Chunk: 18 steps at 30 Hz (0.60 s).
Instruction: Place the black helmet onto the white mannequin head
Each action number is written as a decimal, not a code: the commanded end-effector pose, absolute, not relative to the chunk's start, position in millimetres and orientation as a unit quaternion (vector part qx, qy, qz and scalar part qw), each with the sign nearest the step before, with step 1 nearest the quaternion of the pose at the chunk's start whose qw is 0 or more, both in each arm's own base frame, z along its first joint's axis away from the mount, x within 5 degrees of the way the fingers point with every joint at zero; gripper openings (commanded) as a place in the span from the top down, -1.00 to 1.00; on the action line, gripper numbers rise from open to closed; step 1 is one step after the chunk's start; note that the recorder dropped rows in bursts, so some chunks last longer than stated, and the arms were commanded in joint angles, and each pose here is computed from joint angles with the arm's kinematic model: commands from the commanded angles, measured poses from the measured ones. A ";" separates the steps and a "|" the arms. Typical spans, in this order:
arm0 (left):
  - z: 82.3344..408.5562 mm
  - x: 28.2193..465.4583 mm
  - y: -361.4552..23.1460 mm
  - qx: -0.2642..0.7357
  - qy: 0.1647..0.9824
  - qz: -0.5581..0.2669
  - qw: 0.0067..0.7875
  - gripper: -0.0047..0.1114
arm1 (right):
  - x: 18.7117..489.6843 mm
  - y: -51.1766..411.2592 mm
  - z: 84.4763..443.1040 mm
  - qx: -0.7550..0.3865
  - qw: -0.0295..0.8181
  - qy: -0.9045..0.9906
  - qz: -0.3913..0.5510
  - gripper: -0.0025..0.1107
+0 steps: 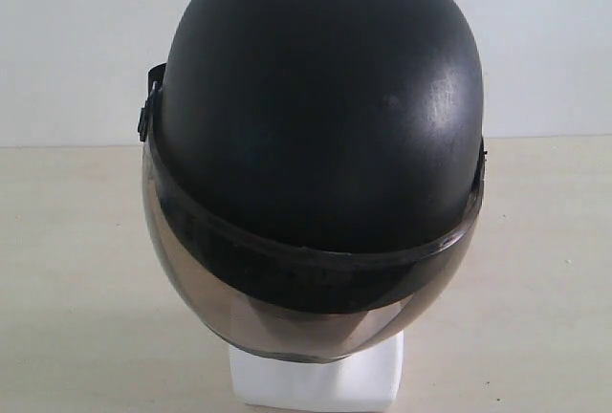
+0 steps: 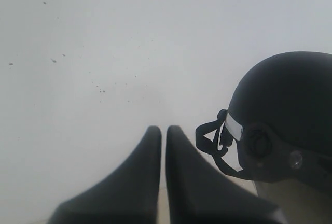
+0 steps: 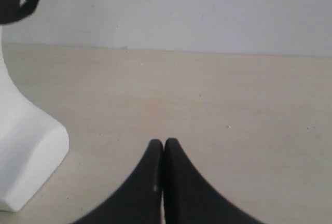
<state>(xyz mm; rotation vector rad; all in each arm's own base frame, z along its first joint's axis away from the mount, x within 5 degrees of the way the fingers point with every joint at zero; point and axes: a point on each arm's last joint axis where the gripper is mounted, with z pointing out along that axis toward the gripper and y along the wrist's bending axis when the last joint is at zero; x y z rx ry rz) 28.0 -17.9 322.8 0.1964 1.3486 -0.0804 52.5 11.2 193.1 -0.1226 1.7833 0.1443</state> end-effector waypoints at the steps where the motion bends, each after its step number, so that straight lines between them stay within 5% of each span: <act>1: 321.6 27.9 -17.5 0.087 0.623 -0.037 0.776 0.84 | 52.5 10.7 182.3 -0.054 0.609 0.790 0.057 0.96; 18: 321.6 27.9 -17.5 0.087 0.623 -0.037 0.776 0.84 | 52.6 10.4 182.5 -0.008 0.606 0.791 0.088 0.96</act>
